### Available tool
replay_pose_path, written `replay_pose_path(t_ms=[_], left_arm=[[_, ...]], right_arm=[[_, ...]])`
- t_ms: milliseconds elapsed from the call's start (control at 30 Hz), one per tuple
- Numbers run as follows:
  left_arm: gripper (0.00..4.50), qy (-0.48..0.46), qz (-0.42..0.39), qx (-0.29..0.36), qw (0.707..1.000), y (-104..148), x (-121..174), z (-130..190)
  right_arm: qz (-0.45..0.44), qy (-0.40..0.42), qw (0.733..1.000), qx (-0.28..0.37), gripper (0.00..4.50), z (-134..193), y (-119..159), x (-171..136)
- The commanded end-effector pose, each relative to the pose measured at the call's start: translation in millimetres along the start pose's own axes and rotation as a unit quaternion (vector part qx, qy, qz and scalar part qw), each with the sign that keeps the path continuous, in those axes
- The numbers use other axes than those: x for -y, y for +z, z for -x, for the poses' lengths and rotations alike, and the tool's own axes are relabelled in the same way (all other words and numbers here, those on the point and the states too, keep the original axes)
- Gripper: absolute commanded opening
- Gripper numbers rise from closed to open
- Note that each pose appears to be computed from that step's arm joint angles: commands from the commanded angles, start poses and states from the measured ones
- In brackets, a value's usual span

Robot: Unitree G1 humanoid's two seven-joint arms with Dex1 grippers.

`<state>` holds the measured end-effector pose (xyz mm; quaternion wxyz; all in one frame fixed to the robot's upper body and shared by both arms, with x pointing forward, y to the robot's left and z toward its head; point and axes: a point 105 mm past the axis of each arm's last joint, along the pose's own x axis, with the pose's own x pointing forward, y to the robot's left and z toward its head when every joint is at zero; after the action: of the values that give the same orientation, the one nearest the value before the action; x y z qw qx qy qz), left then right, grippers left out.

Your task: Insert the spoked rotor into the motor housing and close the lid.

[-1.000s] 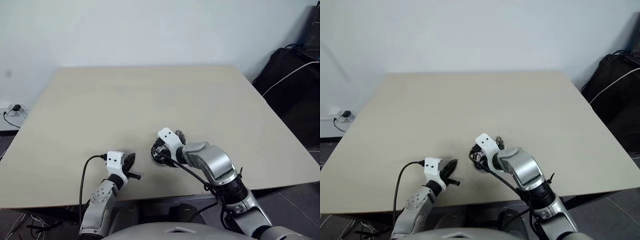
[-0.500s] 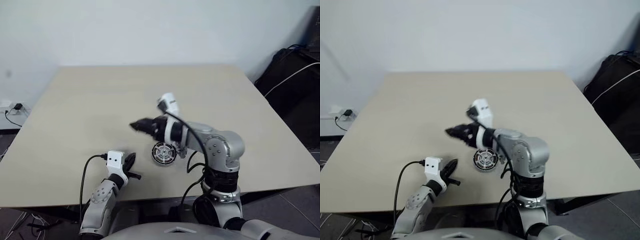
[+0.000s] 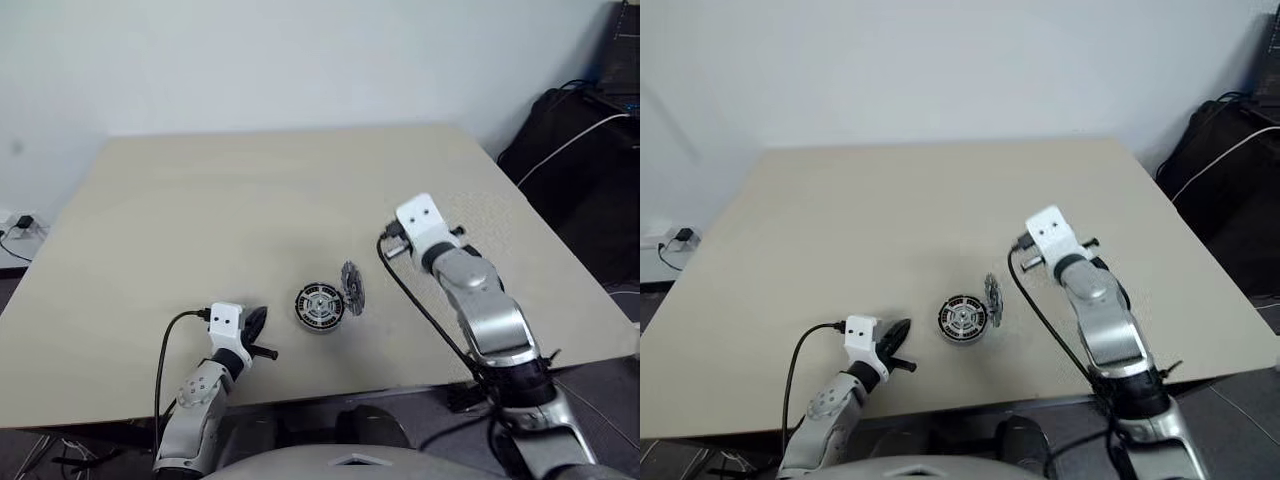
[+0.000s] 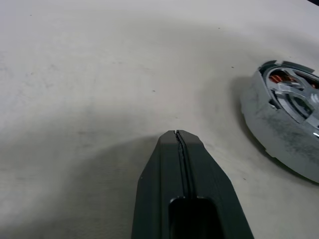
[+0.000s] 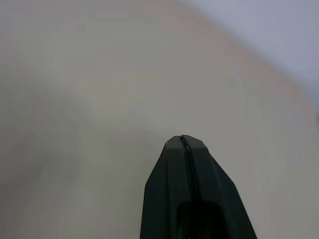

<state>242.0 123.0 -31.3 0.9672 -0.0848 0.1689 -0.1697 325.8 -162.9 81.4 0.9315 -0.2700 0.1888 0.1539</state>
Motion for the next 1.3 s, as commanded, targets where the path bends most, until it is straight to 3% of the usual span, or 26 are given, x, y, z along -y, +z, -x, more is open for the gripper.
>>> replay_pose_path(t_ms=[33,167,433,867,1300], left_arm=[[0.00,-0.013,-0.007,0.020,1.000,13,4,-2],[0.00,-0.017,-0.010,0.018,1.000,14,4,-3],[0.00,-0.017,-0.014,0.015,1.000,16,2,-2],[0.00,-0.009,-0.014,0.013,1.000,15,0,1],[0.00,-0.005,-0.014,0.017,1.000,17,0,1]], right_arm=[[0.011,0.074,0.997,0.005,0.03,12,7,-21],[0.004,0.162,0.987,0.005,0.03,23,8,-47],[-0.004,0.270,0.962,0.030,0.03,33,21,-68],[-0.017,0.365,0.929,0.064,0.03,25,38,-106],[-0.028,0.395,0.918,0.005,0.03,3,13,-132]])
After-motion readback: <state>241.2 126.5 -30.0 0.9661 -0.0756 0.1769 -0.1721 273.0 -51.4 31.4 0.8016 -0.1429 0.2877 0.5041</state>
